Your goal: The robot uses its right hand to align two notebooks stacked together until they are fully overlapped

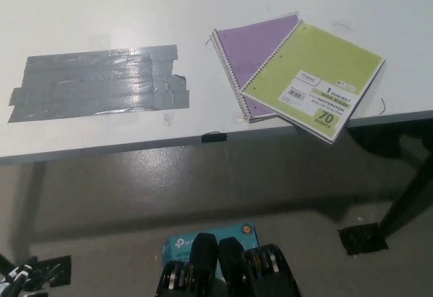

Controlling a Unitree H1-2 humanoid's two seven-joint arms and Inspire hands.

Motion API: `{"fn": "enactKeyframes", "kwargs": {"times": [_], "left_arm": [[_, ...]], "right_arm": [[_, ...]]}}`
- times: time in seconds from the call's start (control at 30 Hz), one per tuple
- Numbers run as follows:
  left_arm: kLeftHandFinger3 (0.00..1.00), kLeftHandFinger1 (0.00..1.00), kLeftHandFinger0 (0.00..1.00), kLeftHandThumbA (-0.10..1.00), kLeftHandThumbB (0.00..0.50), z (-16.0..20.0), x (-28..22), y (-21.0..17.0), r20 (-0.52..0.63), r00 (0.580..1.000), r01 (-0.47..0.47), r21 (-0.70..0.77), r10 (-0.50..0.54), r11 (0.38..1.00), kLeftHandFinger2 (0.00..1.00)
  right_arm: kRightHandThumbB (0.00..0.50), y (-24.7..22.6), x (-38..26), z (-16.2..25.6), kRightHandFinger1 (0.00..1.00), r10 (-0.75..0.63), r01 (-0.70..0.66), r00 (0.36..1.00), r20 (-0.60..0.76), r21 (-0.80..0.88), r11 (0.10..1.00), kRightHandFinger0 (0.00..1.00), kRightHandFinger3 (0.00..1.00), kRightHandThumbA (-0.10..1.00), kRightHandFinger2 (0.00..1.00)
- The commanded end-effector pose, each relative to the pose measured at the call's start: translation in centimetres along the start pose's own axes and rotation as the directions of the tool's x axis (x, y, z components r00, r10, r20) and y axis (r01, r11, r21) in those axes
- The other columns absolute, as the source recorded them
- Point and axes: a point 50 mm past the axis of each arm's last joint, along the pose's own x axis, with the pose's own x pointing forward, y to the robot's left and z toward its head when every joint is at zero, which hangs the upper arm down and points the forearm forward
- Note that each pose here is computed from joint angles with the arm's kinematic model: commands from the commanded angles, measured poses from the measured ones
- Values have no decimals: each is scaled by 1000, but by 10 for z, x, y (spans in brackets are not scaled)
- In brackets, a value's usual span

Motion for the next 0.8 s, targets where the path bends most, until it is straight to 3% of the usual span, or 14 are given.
{"fn": "enactKeyframes", "kwargs": {"times": [0.0, 0.07, 0.13, 0.23, 0.27, 0.33, 0.43, 0.67, 0.7, 0.73, 0.77], "left_arm": [[1000, 646, 656, 807, 263, 8, -3, 7, 13, 1000, 5, 8, -5, 1000, 801], [994, 643, 648, 808, 268, 9, -3, 8, 15, 1000, 4, 12, -4, 1000, 792], [981, 654, 662, 795, 263, 10, -4, 7, 21, 1000, -2, 6, 2, 1000, 785], [980, 658, 671, 802, 243, 10, -4, 4, 21, 1000, 5, 6, -5, 1000, 782], [977, 658, 671, 808, 218, 10, -4, 3, 22, 1000, 7, 13, -7, 1000, 783], [1000, 666, 682, 817, 211, 12, -4, 3, 26, 1000, 8, 19, -9, 1000, 808], [1000, 678, 691, 807, 214, 15, -5, 0, 39, 999, 22, 21, -22, 1000, 852], [1000, 651, 688, 802, 237, 13, -4, -3, 34, 999, 28, 16, -28, 999, 780], [1000, 654, 690, 806, 240, 14, -5, -4, 37, 999, 24, 22, -25, 999, 781], [1000, 673, 701, 812, 219, 14, -5, -6, 36, 999, 31, 22, -32, 999, 798], [1000, 677, 704, 819, 201, 13, -5, -6, 35, 999, 36, 30, -37, 999, 796]], "right_arm": [[500, -74, 17, 89, 1000, -251, 265, 954, 164, -72, 962, 1000, 1000, 1000, 1000], [500, -80, 19, 104, 1000, -265, 281, 944, 195, -56, 958, 1000, 1000, 1000, 1000], [500, -101, 26, 165, 1000, -301, 322, 902, 311, -19, 947, 1000, 1000, 1000, 1000], [500, -109, 31, 204, 1000, -305, 340, 882, 360, -36, 940, 1000, 1000, 1000, 1000], [497, -108, 30, 240, 1000, -300, 340, 856, 421, -22, 940, 1000, 1000, 1000, 1000], [478, -106, 30, 262, 1000, -286, 324, 841, 458, -4, 946, 1000, 1000, 1000, 1000], [500, -98, 29, 311, 1000, -264, 335, 817, 512, -49, 941, 1000, 1000, 1000, 1000], [494, -82, 26, 376, 1000, -240, 330, 785, 570, -57, 942, 1000, 1000, 1000, 1000], [463, -80, 26, 383, 1000, -237, 329, 781, 578, -58, 943, 1000, 1000, 1000, 1000], [398, -74, 26, 399, 1000, -219, 328, 772, 597, -78, 942, 1000, 1000, 1000, 1000], [379, -71, 27, 404, 1000, -208, 323, 774, 598, -90, 942, 1000, 1000, 1000, 1000]]}}
